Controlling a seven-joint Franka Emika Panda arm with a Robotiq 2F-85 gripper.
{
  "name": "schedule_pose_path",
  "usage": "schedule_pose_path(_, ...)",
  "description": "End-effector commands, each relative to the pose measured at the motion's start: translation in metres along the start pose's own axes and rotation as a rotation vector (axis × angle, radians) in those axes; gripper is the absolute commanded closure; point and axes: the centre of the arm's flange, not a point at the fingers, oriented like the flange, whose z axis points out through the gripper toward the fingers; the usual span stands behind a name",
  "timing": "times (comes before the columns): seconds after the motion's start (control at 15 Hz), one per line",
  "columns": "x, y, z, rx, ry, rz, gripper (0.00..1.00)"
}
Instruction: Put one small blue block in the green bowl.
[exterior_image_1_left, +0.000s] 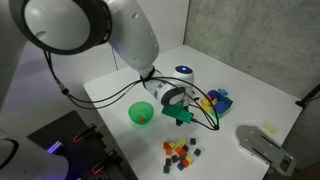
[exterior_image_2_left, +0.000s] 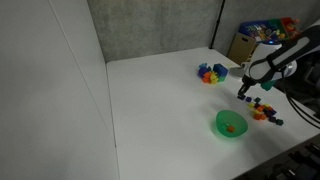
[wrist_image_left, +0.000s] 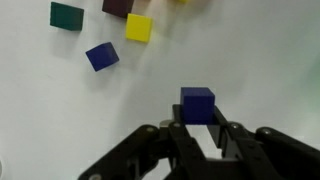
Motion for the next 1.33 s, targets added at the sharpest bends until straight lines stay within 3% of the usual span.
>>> schedule_pose_path(0.0, -0.019, -0.044, -0.052, 0.014, -0.018, 0.033, 0.90)
schedule_pose_path(0.53, -0.055, -0.137, -0.115, 0.121, -0.056, 0.030, 0.90)
schedule_pose_path(0.6, -0.057, -0.146, -0.119, 0.130, -0.063, 0.024, 0.46)
schedule_pose_path(0.73, -0.063, -0.159, -0.125, 0.135, -0.066, 0.020, 0.39)
schedule_pose_path(1.07, -0.074, -0.161, -0.147, 0.129, -0.051, 0.048, 0.01)
schedule_pose_path(1.27, -0.081, -0.145, -0.168, 0.126, -0.038, 0.136, 0.00)
